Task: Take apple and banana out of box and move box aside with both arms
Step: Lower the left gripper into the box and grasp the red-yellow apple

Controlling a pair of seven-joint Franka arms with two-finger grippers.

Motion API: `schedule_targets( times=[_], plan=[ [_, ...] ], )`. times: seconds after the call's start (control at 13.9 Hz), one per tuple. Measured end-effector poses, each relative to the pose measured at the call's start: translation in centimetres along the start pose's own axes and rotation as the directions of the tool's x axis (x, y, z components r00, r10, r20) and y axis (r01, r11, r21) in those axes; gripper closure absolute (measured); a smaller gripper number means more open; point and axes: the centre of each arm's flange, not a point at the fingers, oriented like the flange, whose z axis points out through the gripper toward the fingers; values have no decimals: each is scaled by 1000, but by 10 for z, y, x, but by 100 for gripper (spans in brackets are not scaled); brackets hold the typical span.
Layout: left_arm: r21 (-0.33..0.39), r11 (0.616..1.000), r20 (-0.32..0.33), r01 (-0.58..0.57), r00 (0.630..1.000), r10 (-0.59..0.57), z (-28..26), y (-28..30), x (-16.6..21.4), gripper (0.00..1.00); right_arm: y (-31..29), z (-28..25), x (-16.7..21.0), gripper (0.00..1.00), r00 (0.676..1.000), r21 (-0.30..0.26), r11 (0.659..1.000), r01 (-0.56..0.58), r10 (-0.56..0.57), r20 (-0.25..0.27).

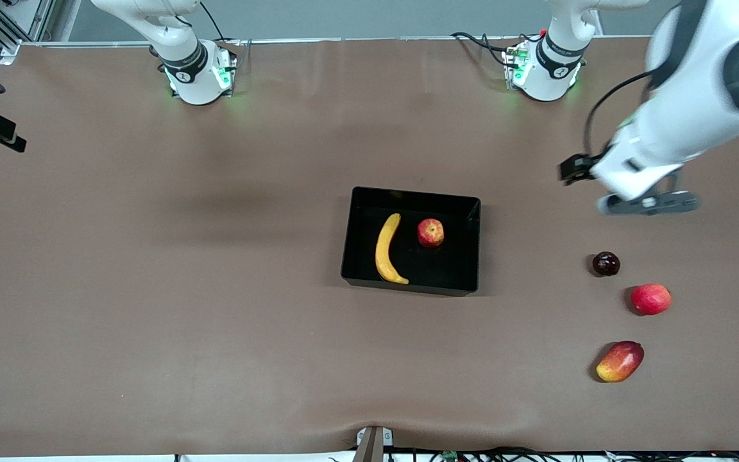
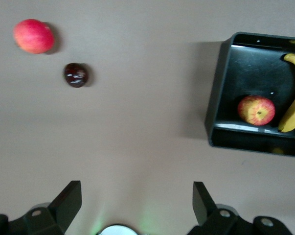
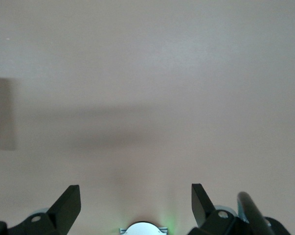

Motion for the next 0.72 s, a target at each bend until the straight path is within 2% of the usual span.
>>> schedule_targets(
  times=[0.29,0.72],
  plan=[
    [-4,999,-34,-44,998,44,65,73,2,0,7,2,2,0,1000,21,1000,-14,14,3],
    [-80,996,-102,39,994,-47,163,178,22,0,8,3,2,0,1000,21,1000,-15,15,4]
  ],
)
